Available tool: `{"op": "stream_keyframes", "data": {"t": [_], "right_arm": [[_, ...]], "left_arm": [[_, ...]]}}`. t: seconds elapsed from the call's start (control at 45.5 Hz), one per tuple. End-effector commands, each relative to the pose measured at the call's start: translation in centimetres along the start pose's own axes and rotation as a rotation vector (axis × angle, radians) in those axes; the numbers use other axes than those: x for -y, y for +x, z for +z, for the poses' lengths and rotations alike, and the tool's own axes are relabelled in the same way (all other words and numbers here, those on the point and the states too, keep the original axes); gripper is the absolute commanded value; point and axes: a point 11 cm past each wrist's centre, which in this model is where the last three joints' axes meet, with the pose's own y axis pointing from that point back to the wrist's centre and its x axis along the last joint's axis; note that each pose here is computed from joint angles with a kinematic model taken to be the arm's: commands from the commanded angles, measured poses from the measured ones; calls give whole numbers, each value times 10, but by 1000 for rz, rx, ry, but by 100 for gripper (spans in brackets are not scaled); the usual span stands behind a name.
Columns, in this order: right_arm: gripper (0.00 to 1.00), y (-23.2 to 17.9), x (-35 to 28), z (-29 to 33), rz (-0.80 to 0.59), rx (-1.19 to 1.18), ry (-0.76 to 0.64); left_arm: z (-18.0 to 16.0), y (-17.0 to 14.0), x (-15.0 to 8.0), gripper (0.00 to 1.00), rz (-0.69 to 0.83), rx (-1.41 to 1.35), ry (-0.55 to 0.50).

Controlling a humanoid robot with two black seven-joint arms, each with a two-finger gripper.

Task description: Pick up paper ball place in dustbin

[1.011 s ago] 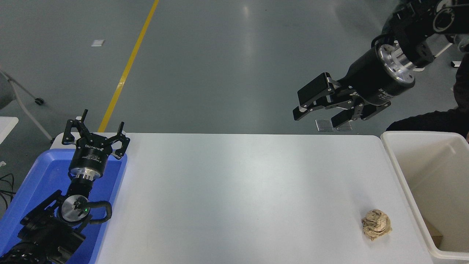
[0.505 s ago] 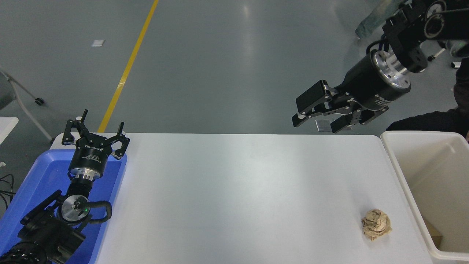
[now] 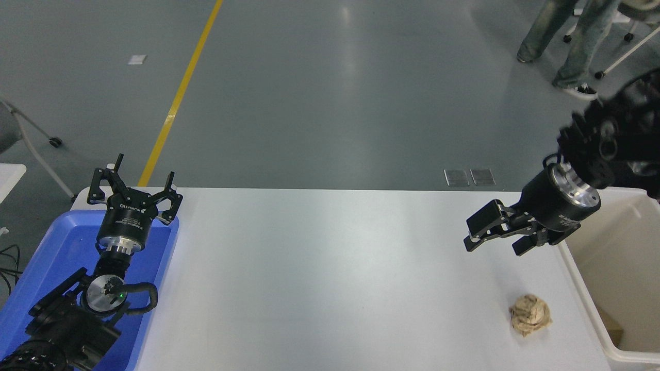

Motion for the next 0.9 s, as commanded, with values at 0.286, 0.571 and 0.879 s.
{"op": "stream_keyframes", "data": {"t": [0.286, 0.571, 0.879], "right_arm": [[100, -56, 102, 91, 59, -9, -79], [93, -56, 126, 99, 110, -26, -113], [40, -62, 140, 99, 131, -6, -104]], "left_arm": [[0, 0, 0, 100, 1, -1, -1], [0, 0, 0, 100, 1, 0, -2], [0, 0, 0, 100, -1, 0, 0]]}}
